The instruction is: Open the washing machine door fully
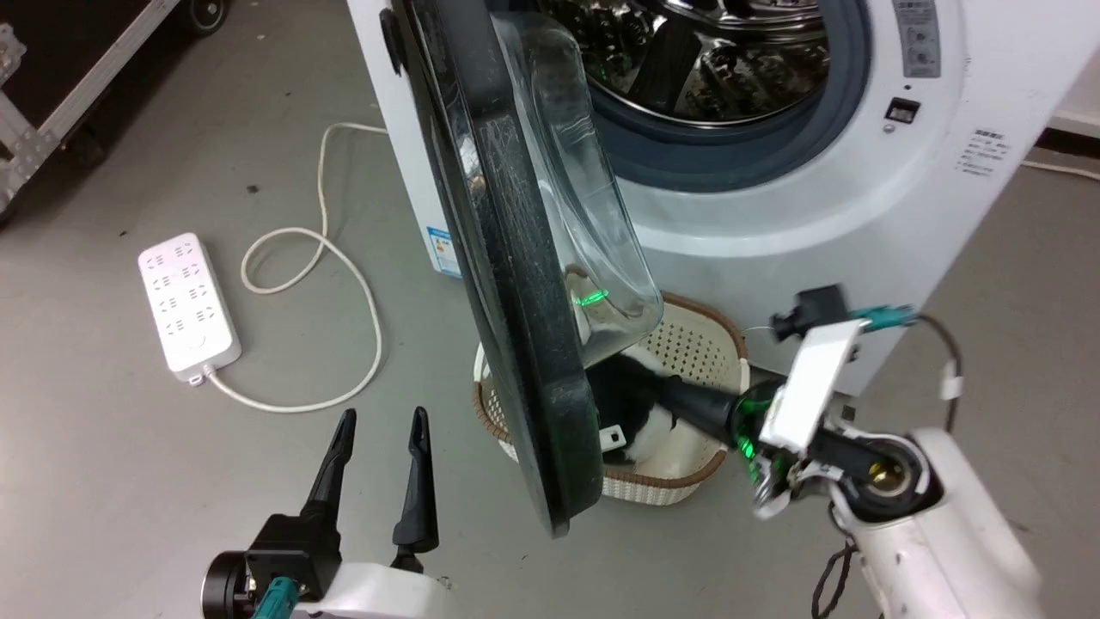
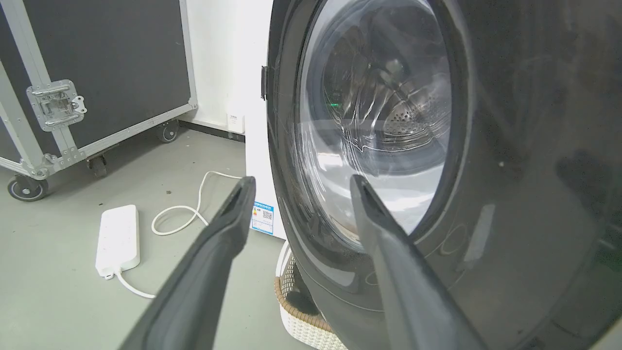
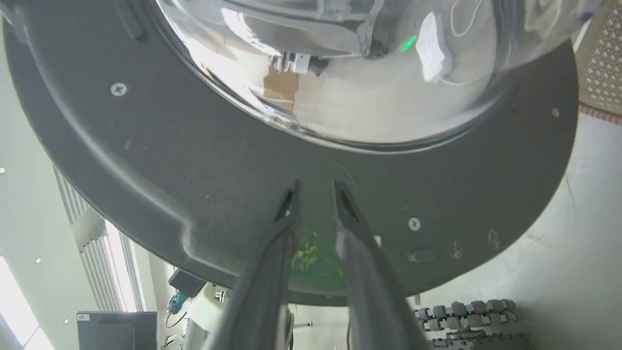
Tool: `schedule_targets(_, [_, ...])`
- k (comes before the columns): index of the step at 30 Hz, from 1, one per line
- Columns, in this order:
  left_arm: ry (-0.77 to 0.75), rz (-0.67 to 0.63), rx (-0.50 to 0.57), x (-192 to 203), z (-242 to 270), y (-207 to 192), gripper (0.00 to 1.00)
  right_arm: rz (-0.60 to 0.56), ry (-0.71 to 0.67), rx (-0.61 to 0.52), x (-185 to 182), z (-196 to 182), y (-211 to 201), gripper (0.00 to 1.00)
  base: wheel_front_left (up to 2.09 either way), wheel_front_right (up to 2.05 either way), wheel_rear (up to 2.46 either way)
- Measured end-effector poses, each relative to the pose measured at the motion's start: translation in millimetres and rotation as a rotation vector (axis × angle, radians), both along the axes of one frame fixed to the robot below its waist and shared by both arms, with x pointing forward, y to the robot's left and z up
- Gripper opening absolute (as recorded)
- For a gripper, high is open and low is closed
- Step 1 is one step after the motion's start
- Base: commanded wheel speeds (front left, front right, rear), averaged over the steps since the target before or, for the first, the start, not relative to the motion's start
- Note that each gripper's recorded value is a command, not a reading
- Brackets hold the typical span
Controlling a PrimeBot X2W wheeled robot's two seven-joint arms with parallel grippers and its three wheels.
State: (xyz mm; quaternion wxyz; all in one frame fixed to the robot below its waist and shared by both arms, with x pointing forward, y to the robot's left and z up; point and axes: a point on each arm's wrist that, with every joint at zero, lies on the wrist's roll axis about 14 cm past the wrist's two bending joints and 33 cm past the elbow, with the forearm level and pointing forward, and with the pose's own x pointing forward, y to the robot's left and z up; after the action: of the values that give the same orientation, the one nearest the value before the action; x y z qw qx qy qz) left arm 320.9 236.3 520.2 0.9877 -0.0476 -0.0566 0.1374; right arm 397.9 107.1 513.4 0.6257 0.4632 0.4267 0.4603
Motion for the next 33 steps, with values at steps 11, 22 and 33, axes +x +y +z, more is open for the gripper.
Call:
schedule_targets(11, [-0.063,-0.066,-0.007,11.6,15.1,-6.3,1.00,-0.686,-0.908,-0.375,70.6,77.6,-149.1,1.00,0.00,0.00,0.00])
schedule_targets(22, [-0.077,-0.149,-0.010,20.7,16.7,-23.7,1.00,-0.899,-1.335,-0.705,26.9,78.9,-244.1,1.00,0.00,0.00,0.00])
schedule_targets(33, [-0.042,-0.209,-0.016,22.9,4.5,-39.5,1.00,-1.057,-1.143,-0.889,-31.8,19.9,-274.3,1.00,0.00,0.00,0.00])
